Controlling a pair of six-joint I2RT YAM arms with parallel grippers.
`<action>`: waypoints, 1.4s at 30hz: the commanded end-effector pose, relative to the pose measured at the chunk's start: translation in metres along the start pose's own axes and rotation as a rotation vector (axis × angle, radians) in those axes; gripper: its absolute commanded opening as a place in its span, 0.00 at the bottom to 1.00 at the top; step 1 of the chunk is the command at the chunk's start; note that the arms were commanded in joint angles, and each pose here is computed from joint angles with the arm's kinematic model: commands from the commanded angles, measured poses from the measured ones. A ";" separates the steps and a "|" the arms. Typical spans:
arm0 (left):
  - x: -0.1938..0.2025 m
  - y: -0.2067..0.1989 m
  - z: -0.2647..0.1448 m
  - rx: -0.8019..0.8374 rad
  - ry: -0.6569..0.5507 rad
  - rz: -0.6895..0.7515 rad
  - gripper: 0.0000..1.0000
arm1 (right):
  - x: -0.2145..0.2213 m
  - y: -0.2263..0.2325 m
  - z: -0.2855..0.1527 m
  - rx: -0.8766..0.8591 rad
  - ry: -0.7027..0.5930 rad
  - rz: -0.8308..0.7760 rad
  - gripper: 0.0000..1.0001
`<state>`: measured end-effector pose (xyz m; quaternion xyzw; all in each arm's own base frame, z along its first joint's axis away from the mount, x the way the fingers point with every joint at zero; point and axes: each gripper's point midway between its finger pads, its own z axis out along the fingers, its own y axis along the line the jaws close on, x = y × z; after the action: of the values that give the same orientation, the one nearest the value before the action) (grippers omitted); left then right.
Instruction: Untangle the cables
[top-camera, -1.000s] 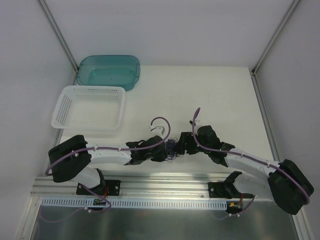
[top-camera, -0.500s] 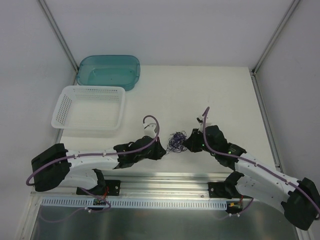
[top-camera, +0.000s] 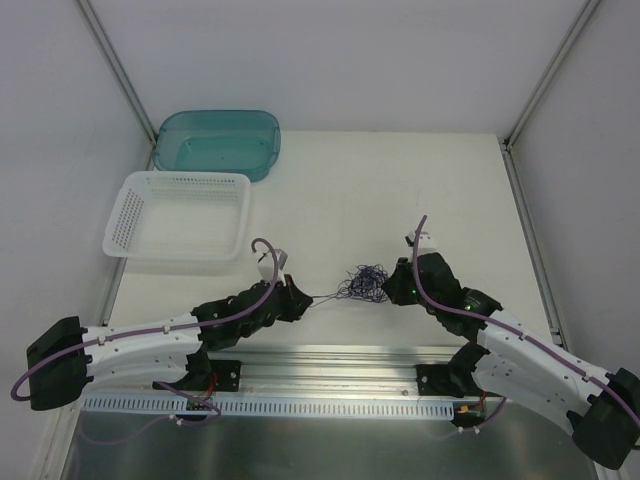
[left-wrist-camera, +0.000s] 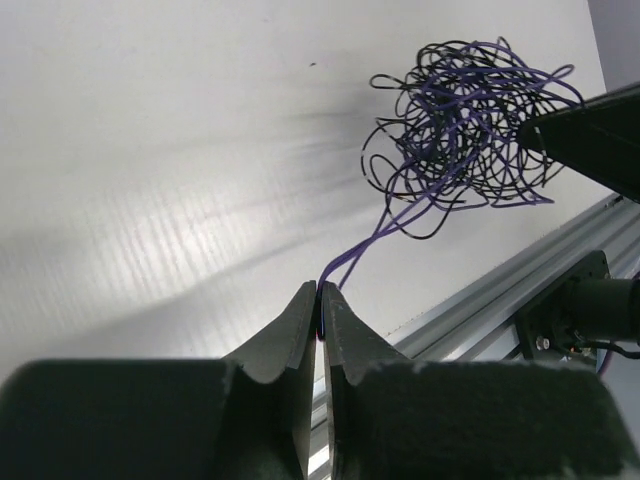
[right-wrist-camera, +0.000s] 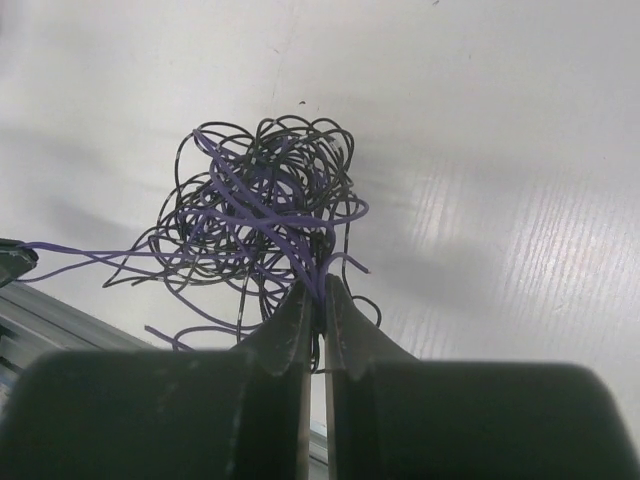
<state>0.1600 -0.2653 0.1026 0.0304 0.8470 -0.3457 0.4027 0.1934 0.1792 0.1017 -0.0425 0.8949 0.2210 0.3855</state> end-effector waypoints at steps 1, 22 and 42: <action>0.002 0.030 -0.007 -0.119 -0.035 -0.055 0.06 | -0.009 -0.010 0.000 0.054 -0.045 0.014 0.01; 0.013 -0.005 0.004 -0.012 0.113 -0.013 0.71 | -0.017 0.020 -0.001 -0.074 -0.045 0.044 0.01; 0.041 -0.041 0.067 0.210 0.401 0.434 0.51 | -0.015 0.051 -0.013 -0.238 -0.016 -0.100 0.01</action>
<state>0.1710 -0.3333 0.0600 0.2668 0.8696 -0.2922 0.2953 0.1752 0.2060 0.1060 -0.1163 0.8834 0.2770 0.3597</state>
